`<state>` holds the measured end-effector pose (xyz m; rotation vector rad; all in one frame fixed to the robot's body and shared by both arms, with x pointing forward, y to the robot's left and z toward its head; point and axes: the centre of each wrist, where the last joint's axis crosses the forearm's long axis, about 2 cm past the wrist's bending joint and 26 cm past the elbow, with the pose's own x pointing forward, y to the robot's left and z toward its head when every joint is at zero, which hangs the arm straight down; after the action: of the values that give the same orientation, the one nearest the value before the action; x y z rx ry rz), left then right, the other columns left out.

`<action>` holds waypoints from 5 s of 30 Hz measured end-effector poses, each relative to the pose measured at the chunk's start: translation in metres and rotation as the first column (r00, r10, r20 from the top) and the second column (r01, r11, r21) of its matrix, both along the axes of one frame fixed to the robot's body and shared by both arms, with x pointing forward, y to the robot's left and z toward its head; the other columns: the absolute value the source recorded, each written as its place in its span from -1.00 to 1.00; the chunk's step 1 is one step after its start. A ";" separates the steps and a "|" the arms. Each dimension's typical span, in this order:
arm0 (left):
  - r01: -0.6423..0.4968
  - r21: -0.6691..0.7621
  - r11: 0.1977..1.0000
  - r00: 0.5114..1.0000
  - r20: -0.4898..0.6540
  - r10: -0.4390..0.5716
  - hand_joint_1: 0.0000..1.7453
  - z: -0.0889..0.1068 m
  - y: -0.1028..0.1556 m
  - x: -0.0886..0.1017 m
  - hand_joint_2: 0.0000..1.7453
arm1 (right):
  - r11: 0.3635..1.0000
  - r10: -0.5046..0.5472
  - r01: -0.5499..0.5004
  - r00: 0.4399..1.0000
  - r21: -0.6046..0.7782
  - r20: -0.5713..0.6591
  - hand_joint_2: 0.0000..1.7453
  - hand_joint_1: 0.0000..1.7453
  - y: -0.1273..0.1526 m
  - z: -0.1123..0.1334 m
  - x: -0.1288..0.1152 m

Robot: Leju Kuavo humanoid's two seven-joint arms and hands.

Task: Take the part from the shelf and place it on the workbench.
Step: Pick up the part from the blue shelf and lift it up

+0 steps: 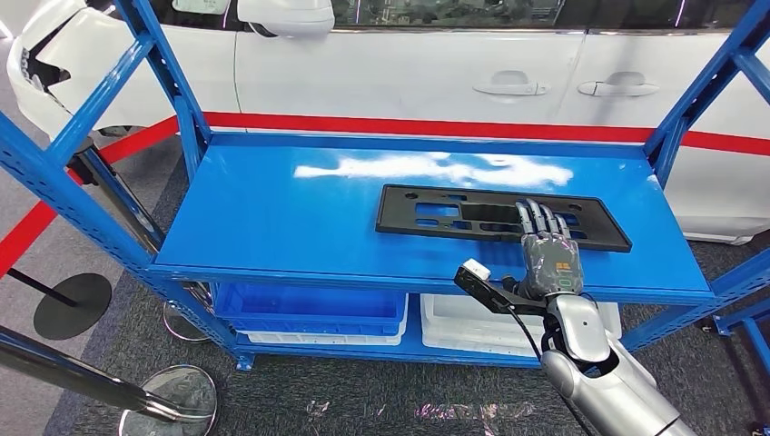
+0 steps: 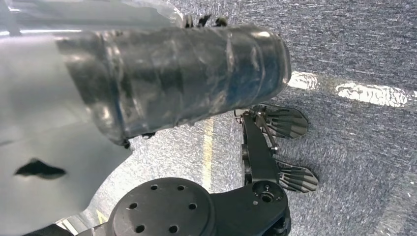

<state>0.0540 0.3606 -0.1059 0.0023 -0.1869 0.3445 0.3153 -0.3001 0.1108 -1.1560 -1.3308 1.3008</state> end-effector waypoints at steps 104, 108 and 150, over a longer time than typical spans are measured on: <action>-0.051 -0.011 0.999 0.997 0.056 0.052 -1.00 0.001 0.005 0.000 1.00 | 0.995 0.096 -0.101 0.978 -0.020 -0.184 1.00 1.00 0.039 -0.023 0.003; -0.057 0.002 0.998 0.997 0.046 0.057 -1.00 0.001 0.006 0.000 1.00 | 0.993 0.120 -0.121 0.981 0.004 -0.155 1.00 1.00 0.042 -0.019 0.002; -0.106 0.034 0.994 0.993 -0.040 0.108 -1.00 0.001 0.006 0.000 1.00 | 0.874 0.454 -0.481 0.768 -0.062 0.451 1.00 1.00 0.103 0.150 -0.046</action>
<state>0.0540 0.3667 -0.1053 0.0514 -0.1510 0.4480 0.2694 -0.1973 0.2607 -1.1712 -2.0998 1.3669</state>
